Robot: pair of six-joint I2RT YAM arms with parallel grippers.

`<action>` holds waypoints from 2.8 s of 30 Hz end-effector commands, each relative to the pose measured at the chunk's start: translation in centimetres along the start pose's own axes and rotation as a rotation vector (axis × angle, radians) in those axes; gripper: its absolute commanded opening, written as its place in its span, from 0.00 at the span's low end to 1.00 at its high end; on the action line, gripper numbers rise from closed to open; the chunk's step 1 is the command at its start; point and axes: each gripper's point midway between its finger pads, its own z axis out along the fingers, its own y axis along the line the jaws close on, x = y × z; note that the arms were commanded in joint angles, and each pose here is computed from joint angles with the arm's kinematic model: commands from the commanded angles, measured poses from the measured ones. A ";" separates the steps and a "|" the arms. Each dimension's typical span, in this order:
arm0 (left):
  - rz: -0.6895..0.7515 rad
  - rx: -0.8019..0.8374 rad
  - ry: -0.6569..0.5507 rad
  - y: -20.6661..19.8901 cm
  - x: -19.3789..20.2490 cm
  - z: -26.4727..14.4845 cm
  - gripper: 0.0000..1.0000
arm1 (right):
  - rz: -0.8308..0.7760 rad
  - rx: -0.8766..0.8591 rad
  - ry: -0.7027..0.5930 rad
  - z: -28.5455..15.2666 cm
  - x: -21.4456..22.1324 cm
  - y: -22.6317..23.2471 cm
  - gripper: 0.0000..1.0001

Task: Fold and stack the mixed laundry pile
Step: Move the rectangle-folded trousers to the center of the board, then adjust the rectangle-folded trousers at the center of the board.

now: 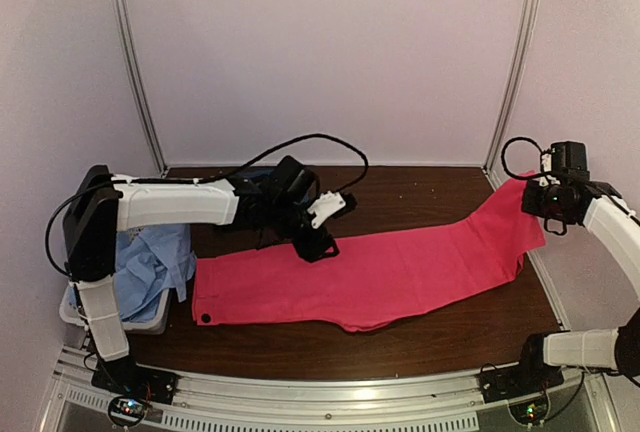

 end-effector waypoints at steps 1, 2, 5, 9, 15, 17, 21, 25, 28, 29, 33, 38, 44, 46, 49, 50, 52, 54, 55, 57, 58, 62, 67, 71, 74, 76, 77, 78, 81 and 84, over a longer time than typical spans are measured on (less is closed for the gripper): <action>0.300 0.077 -0.188 0.4 -9.8 3.5 0.57 | 0.030 -0.025 -0.039 0.4 -0.9 0.4 0.00; 0.326 0.091 -0.209 0.5 -11.3 4.3 0.56 | 0.034 -0.032 -0.039 0.4 -0.9 0.5 0.00; 0.382 0.132 -0.261 0.4 -14.0 7.2 0.53 | 0.037 -0.038 -0.041 0.3 -0.8 0.6 0.00; 0.435 0.143 -0.310 0.7 -15.6 10.5 0.49 | 0.033 -0.035 -0.033 0.4 -0.4 0.5 0.00; 0.446 0.195 -0.300 0.2 -14.9 14.8 0.44 | 0.028 -0.032 -0.021 0.8 0.2 0.4 0.00; 0.435 0.192 -0.276 0.3 -14.0 15.9 0.43 | 0.027 -0.032 -0.022 0.8 0.3 0.4 0.00; 0.394 0.157 -0.249 1.4 -13.5 16.7 0.40 | 0.030 -0.034 -0.023 1.0 0.4 0.4 0.00; 0.285 0.183 -0.200 2.0 -12.3 16.7 0.33 | 0.034 -0.034 -0.025 1.0 0.3 0.4 0.00; 0.206 0.151 -0.107 2.9 -10.1 17.7 0.34 | 0.037 -0.061 -0.021 1.1 0.3 0.9 0.00; 0.198 0.148 -0.063 3.0 -8.9 18.0 0.33 | 0.037 -0.062 -0.021 1.0 0.3 0.9 0.00; 0.147 0.151 0.093 2.8 -4.3 18.1 0.32 | 0.037 -0.057 -0.027 0.7 0.2 0.8 0.00; 0.106 0.127 0.230 1.7 3.2 15.5 0.30 | 0.039 -0.057 -0.029 0.2 0.2 0.7 0.00; 0.082 0.053 0.303 0.9 9.8 10.0 0.28 | 0.048 -0.102 -0.006 -0.2 1.7 1.2 0.00; 0.085 0.061 0.263 0.4 9.8 9.0 0.30 | 0.045 -0.118 0.006 -0.1 2.4 1.4 0.00; 0.113 0.059 0.182 0.6 6.9 8.0 0.34 | 0.044 -0.117 0.016 -0.2 3.0 1.3 0.00; 0.123 0.055 0.149 0.8 5.4 7.8 0.35 | 0.046 -0.105 0.015 -0.4 2.9 1.1 0.00; 0.148 0.050 0.079 1.1 2.4 7.4 0.38 | 0.058 -0.071 -0.003 -1.2 2.4 0.4 0.00; 0.176 0.057 0.021 1.2 -0.2 7.5 0.39 | 0.077 -0.051 -0.041 -2.3 1.6 -0.1 0.00; 0.191 0.071 0.002 1.1 -1.0 7.7 0.39 | 0.082 -0.049 -0.053 -2.6 1.4 -0.2 0.00; 0.221 0.099 -0.016 0.8 -2.4 8.2 0.40 | 0.084 -0.047 -0.047 -2.8 1.4 -0.2 0.00; 0.231 0.113 -0.021 0.7 -3.0 8.5 0.39 | 0.082 -0.045 -0.038 -2.6 1.6 -0.2 0.00; 0.257 0.171 -0.039 -0.2 -4.3 10.1 0.37 | 0.081 -0.061 -0.017 -2.0 2.3 0.1 0.00; 0.270 0.241 -0.008 -1.5 -3.9 11.9 0.33 | 0.079 -0.070 -0.016 -1.9 2.2 0.3 0.00; 0.269 0.270 0.001 -2.1 -3.6 12.7 0.30 | 0.081 -0.071 -0.015 -1.8 2.2 0.3 0.00; 0.266 0.274 0.019 -2.1 -3.1 13.4 0.28 | 0.080 -0.070 -0.015 -1.9 2.3 0.2 0.00; 0.265 0.275 0.025 -2.2 -2.9 13.6 0.27 | 0.080 -0.069 -0.015 -1.8 2.4 0.2 0.00; 0.266 0.275 0.028 -2.2 -2.8 13.7 0.27 | 0.078 -0.070 -0.014 -1.8 2.4 0.3 0.00; 0.269 0.274 0.028 -2.3 -2.8 13.7 0.26 | 0.078 -0.070 -0.013 -1.8 2.4 0.3 0.00; 0.292 0.252 0.035 -2.3 -2.8 13.6 0.22 | 0.077 -0.071 -0.014 -1.7 2.3 0.3 0.00; 0.308 0.239 0.037 -2.3 -2.9 13.4 0.14 | 0.078 -0.073 -0.011 -1.6 2.4 0.3 0.00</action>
